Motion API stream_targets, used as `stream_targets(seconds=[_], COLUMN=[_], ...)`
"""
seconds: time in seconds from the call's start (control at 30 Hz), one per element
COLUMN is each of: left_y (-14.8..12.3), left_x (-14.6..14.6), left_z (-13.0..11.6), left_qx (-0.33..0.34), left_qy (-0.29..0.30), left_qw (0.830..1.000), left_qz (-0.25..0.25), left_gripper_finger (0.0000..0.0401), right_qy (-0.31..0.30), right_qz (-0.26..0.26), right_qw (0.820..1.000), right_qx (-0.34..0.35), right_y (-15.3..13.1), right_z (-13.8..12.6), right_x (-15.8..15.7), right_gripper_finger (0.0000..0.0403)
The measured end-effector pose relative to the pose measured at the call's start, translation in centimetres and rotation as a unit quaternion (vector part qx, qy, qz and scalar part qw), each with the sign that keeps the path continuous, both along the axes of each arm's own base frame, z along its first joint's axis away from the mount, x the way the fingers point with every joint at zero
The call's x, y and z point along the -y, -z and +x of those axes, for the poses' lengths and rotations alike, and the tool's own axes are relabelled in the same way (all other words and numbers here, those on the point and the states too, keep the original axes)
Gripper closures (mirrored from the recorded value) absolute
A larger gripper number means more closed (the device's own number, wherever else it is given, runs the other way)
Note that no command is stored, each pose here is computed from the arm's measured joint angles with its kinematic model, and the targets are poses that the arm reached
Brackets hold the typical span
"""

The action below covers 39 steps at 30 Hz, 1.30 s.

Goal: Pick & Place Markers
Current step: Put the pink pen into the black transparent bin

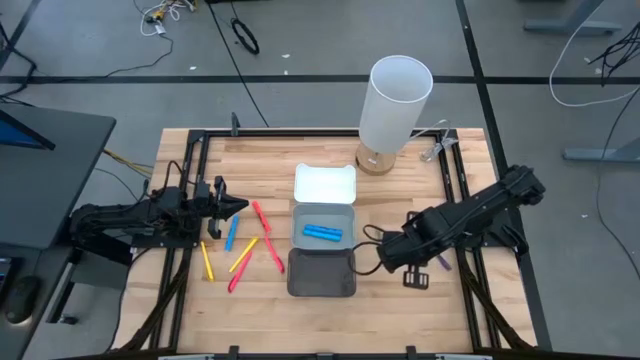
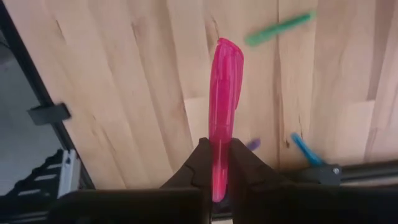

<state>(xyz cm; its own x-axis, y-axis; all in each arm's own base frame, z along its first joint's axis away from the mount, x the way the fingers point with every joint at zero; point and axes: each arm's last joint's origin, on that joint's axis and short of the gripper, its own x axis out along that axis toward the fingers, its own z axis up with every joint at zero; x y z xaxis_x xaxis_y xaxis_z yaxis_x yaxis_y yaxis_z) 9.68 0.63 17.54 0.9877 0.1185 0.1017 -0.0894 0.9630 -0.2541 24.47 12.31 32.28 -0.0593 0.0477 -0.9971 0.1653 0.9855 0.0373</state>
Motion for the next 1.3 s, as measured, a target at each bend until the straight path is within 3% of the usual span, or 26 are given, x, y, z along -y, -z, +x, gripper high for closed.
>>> stream_targets(seconds=[0.9, 1.3], left_y=[0.0, 0.0], left_x=[0.0, 0.0], left_z=[0.0, 0.0], left_qx=[0.000, 0.000], left_qy=[0.000, 0.000], left_qw=[1.000, 1.000], left_qz=[0.000, 0.000], left_gripper_finger=[0.0378, 0.0378], right_qy=[0.002, -0.001], right_qz=[0.020, 0.031], right_qw=[0.999, 0.995], right_qx=[0.049, 0.092], right_y=[-1.2, -1.1], right_z=[7.9, 13.0], right_x=[0.0, 0.4], right_gripper_finger=[0.0389, 0.0389])
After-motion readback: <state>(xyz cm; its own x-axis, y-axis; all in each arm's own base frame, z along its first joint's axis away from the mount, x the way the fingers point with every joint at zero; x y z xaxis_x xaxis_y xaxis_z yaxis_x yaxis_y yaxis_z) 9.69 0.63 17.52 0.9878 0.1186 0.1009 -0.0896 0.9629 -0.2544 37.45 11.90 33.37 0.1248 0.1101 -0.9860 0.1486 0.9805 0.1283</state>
